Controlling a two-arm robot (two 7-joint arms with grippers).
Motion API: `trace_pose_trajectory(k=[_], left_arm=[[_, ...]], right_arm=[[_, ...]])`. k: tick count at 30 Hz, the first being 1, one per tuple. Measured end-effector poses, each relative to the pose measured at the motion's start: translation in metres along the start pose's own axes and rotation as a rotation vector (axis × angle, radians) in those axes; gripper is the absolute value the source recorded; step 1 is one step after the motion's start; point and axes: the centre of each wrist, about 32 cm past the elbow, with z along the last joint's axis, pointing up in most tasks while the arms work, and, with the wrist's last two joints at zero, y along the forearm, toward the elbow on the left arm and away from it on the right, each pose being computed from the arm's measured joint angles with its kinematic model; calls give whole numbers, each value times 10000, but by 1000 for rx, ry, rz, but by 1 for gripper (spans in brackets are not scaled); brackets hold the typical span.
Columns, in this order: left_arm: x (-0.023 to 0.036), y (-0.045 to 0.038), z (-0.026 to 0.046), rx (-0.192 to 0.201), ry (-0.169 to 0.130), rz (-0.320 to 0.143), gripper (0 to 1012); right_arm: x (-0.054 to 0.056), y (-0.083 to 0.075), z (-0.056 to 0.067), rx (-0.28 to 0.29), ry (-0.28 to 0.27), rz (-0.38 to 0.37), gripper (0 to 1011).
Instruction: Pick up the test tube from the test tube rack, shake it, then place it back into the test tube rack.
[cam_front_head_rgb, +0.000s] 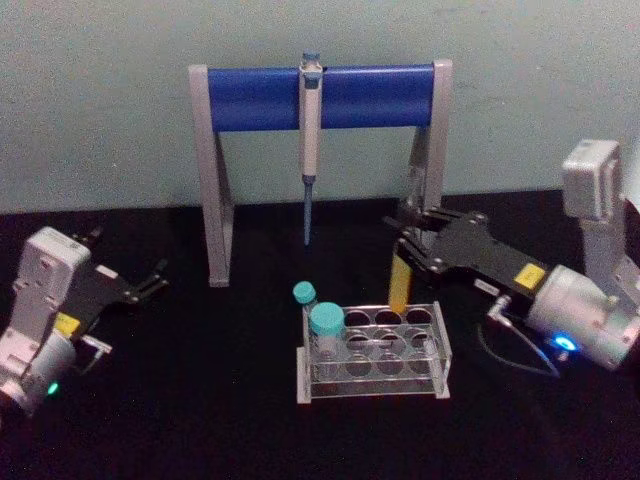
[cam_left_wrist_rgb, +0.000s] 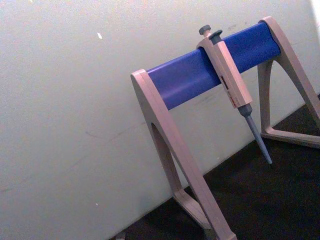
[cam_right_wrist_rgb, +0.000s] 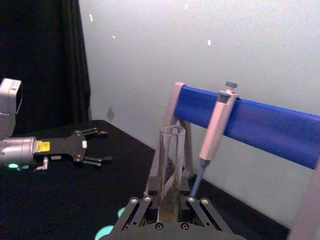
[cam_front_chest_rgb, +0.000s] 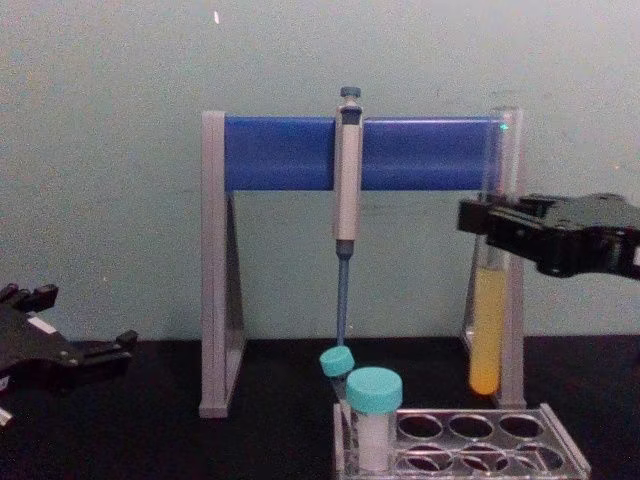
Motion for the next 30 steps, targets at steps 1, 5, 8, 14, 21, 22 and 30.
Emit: trace_pose_trajectory(k=[1, 5, 8, 14, 21, 22, 30], left_arm=[[0, 0, 0, 0, 0, 0, 1010], [0, 0, 0, 0, 0, 0, 1010], [0, 0, 0, 0, 0, 0, 1010], [0, 0, 0, 0, 0, 0, 1010], [0, 0, 0, 0, 0, 0, 1010], [0, 0, 0, 0, 0, 0, 1010], [0, 0, 0, 0, 0, 0, 1010]], right_arm=[[7, 26, -2, 2, 1, 6, 233], [54, 167, -20, 16, 7, 26, 233], [114, 295, -29, 34, 7, 35, 232], [200, 408, -32, 37, -16, 4, 233], [250, 408, -35, 28, -31, -51, 233], [255, 396, -41, 27, -30, -61, 233], [259, 362, -52, 26, -27, -83, 233]])
